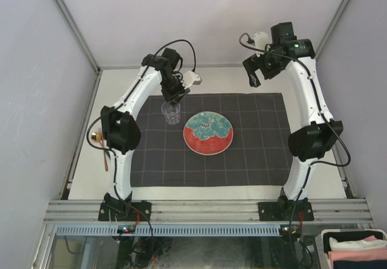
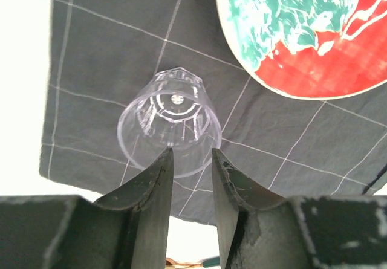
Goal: Set the dinner table for one person
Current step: Place the cup on the napkin, then pick up the cup with the napkin, then place the cup on the napkin.
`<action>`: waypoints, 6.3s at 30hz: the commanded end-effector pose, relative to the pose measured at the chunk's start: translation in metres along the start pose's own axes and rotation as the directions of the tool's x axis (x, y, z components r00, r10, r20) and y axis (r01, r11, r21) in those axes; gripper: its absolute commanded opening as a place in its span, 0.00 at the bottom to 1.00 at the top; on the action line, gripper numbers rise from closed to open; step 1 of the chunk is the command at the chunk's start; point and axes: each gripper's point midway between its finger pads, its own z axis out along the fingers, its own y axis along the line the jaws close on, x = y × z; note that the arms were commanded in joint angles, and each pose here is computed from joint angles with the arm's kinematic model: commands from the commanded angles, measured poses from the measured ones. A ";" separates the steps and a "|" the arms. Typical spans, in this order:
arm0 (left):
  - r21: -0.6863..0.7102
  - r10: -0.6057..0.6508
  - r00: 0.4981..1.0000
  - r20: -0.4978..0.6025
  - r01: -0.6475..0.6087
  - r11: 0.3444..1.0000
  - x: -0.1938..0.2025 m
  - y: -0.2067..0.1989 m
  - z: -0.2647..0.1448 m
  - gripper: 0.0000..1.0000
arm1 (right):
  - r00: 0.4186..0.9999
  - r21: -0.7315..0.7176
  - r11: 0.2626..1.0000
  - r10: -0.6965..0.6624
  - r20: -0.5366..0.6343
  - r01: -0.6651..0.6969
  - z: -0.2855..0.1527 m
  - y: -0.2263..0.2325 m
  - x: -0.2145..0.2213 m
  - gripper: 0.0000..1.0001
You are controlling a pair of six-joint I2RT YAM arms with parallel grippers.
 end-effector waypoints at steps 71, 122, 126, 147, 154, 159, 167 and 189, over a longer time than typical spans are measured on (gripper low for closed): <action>-0.739 -0.490 0.865 0.109 0.400 0.541 0.251 -0.045 -0.231 0.61 | 0.717 -0.522 0.509 -0.597 0.359 0.685 0.244 0.361 -0.027 0.76; -0.670 -0.507 0.850 0.140 0.458 0.583 0.228 -0.002 -0.203 0.59 | 0.971 -0.172 0.955 -0.240 0.026 0.241 0.088 0.011 0.005 0.00; -0.662 -0.502 0.854 0.137 0.456 0.595 0.221 0.009 -0.203 0.59 | 0.979 -0.211 0.959 -0.200 -0.030 0.189 0.096 0.004 0.028 0.00; -0.652 -0.515 0.850 0.113 0.455 0.606 0.204 0.023 -0.207 0.57 | 0.968 -0.307 0.934 -0.225 -0.111 0.182 0.167 0.001 0.050 0.00; -0.663 -0.520 0.850 0.086 0.439 0.607 0.204 0.024 -0.204 0.56 | 0.970 -0.324 0.928 -0.226 -0.093 0.185 0.181 0.006 0.042 0.00; -0.671 -0.517 0.852 0.081 0.430 0.604 0.201 0.029 -0.207 0.56 | 0.968 -0.330 0.924 -0.236 -0.089 0.195 0.192 0.008 0.045 0.00; -0.671 -0.508 0.858 0.068 0.416 0.613 0.195 0.030 -0.209 0.55 | 0.973 -0.335 0.925 -0.216 -0.083 0.177 0.209 0.015 0.043 0.00; -0.665 -0.502 0.863 0.059 0.409 0.625 0.195 0.026 -0.208 0.55 | 0.966 -0.355 0.920 -0.224 -0.129 0.166 0.217 0.022 0.063 0.00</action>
